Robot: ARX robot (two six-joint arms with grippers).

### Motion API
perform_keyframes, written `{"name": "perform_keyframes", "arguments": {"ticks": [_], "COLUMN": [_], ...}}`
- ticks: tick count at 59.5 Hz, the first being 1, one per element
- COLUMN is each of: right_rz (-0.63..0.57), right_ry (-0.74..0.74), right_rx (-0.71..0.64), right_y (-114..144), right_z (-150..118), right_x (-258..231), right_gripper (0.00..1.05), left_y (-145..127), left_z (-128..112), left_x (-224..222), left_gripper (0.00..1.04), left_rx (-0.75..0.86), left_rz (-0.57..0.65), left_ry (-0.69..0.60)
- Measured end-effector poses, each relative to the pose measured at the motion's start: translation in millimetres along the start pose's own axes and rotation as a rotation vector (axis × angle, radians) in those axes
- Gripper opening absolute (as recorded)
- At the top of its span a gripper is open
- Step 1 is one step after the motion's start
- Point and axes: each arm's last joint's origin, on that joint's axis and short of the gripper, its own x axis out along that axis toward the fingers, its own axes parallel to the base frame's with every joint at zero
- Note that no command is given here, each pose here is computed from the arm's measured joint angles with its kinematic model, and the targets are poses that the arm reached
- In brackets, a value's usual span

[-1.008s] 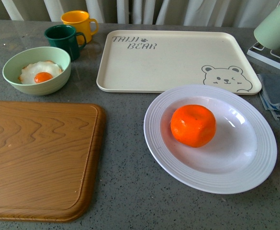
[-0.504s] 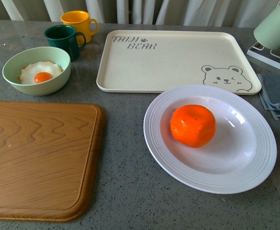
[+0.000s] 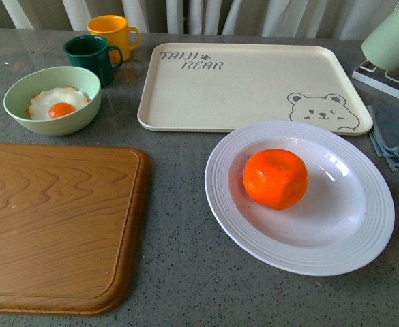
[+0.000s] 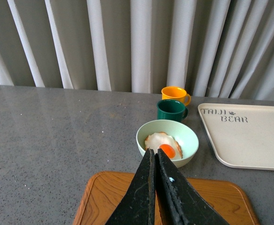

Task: Place orange and plate with both arms

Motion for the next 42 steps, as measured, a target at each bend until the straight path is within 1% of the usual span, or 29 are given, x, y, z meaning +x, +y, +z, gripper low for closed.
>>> {"name": "perform_keyframes", "arguments": {"ticks": [5,17,19,20,26,35,37,39,40,41,42], "right_rz": [0.0,0.0,0.0,0.0,0.0,0.0,0.036,0.075,0.082,0.076,0.065], "right_ry": [0.0,0.0,-0.001,0.0,-0.001,0.002,0.091,0.292,0.344,0.495,0.583], "right_rx": [0.0,0.0,0.0,0.0,0.0,0.0,0.025,0.074,0.088,0.131,0.154], "right_y": [0.0,0.0,0.0,0.0,0.0,-0.1,0.3,1.0,1.2,1.1,1.0], "right_z": [0.0,0.0,0.1,0.0,0.1,0.2,-1.0,-0.9,-1.2,-2.9,-5.3], "right_x": [0.0,0.0,-0.1,0.0,-0.1,0.0,0.5,1.2,1.6,3.1,4.0], "right_gripper": [0.96,0.96,0.96,0.96,0.96,0.96,0.96,0.96,0.96,0.96,0.96], "left_y": [0.0,0.0,0.0,0.0,0.0,0.0,0.0,0.0,0.0,0.0,0.0], "left_z": [1.1,0.6,0.6,0.6,0.6,0.6,0.6,0.6,0.6,0.6,0.6], "left_x": [-3.3,-3.5,-3.5,-3.5,-3.5,-3.5,-3.5,-3.5,-3.5,-3.5,-3.5], "left_gripper": [0.02,0.02,0.05,0.1,0.26,0.67,0.72,0.79,0.81,0.86,0.9], "left_rx": [0.0,0.0,0.0,0.0,0.0,0.0,0.0,0.0,0.0,0.0,0.0], "left_rz": [0.0,0.0,0.001,0.001,0.001,0.0,0.001,0.001,0.001,0.0,-0.001], "left_ry": [-0.021,-0.018,-0.018,-0.018,-0.018,-0.018,-0.018,-0.018,-0.018,-0.018,-0.018]}}
